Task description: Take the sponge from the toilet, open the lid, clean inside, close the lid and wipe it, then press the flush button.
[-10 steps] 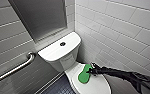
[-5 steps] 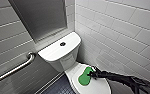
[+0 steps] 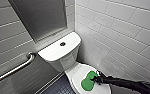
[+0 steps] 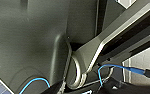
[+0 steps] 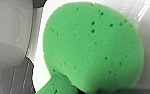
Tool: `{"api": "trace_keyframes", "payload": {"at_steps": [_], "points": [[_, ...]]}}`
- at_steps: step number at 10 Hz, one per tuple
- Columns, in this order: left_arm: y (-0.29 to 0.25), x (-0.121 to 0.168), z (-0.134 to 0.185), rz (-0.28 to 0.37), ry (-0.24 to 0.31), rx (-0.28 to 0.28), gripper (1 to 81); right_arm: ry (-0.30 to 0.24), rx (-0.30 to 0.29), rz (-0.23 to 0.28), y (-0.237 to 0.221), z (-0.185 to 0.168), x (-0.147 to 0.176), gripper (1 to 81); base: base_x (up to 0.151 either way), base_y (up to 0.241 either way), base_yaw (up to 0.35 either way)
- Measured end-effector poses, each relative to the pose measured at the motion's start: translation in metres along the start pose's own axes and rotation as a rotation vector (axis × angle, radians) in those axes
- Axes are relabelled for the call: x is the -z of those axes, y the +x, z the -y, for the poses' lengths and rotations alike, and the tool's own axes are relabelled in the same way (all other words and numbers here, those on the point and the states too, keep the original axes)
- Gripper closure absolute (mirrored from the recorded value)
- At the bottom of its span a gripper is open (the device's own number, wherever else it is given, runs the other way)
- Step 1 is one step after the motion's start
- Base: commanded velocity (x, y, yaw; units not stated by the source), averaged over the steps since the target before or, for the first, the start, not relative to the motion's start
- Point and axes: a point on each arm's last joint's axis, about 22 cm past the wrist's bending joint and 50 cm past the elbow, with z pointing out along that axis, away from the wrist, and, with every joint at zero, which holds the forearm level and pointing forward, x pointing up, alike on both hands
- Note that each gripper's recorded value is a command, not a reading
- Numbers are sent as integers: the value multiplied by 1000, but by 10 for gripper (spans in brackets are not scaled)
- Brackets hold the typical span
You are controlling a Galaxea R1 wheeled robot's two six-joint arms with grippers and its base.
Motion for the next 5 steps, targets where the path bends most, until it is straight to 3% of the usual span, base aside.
{"api": "trace_keyframes", "payload": {"at_steps": [5], "points": [[0,0,0,0,0,0,10,-14,-84,-30,-40,-64,41,811,0,0,0]]}}
